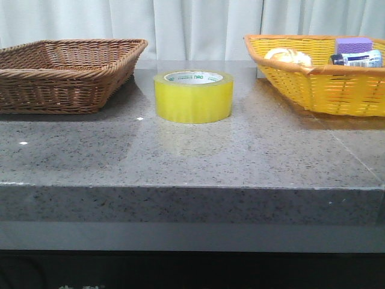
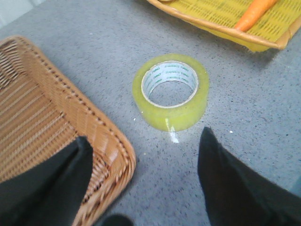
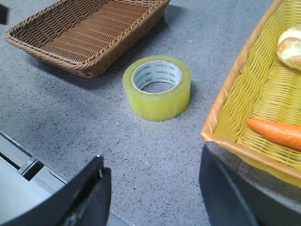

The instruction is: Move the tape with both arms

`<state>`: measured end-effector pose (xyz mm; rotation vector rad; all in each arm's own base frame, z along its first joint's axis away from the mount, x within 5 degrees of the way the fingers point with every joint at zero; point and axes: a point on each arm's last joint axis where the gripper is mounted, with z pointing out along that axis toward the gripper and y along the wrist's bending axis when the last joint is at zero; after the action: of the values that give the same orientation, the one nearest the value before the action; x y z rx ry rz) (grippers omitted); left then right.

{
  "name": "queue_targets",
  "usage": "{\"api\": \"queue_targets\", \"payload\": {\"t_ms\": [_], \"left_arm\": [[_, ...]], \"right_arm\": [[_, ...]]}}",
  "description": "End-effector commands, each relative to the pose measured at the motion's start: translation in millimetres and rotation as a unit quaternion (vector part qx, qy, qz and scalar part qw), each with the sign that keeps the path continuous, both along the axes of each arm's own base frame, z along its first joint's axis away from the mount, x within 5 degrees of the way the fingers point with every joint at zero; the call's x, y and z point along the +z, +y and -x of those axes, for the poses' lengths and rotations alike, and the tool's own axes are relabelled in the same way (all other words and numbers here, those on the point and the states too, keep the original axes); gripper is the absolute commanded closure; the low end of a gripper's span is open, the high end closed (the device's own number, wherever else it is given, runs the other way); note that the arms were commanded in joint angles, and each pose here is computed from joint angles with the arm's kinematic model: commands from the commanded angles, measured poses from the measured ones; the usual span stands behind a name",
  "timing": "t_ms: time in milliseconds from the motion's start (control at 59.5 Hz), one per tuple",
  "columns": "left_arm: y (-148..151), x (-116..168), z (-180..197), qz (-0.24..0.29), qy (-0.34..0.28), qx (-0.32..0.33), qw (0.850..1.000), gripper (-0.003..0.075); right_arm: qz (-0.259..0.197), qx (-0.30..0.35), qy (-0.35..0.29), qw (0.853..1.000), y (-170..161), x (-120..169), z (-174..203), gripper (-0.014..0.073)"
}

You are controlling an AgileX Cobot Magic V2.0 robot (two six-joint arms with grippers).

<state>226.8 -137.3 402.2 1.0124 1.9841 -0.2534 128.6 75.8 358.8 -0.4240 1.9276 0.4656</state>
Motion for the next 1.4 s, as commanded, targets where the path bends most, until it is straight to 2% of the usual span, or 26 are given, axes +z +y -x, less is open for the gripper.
{"api": "queue_targets", "payload": {"t_ms": [0,50,118,404,572,942,1379], "left_arm": [[-17.6,17.9,-12.0,0.008,-0.038,-0.030,0.999,0.0186],[-30.6,15.9,-21.4,-0.007,-0.034,-0.052,0.998,0.0147],[-46.5,12.2,-31.3,-0.030,-0.023,-0.083,0.996,0.0132],[-91.8,-11.6,-67.1,-0.126,0.044,-0.185,0.974,0.0132],[-110.3,-27.6,-83.5,-0.143,0.060,-0.221,0.963,0.0133],[-134.7,-71.2,-111.0,-0.159,0.093,-0.232,0.955,0.0133],[-144.4,-111.3,-125.3,-0.181,0.131,-0.238,0.945,0.0146]], "right_arm": [[-0.025,-0.007,-0.042,0.999,-1.2,15.4,-0.9,0.0150],[-0.025,-0.007,-0.042,0.999,-1.2,15.4,-0.9,0.0150],[-0.025,-0.007,-0.042,0.999,-1.2,15.4,-0.9,0.0150],[-0.025,-0.007,-0.042,0.999,-1.2,15.4,-0.9,0.0150],[-0.025,-0.007,-0.042,0.999,-1.2,15.4,-0.9,0.0150],[-0.025,-0.007,-0.042,0.999,-1.2,15.4,-0.9,0.0150],[-0.025,-0.007,-0.042,0.999,-1.2,15.4,-0.9,0.0150]]}}
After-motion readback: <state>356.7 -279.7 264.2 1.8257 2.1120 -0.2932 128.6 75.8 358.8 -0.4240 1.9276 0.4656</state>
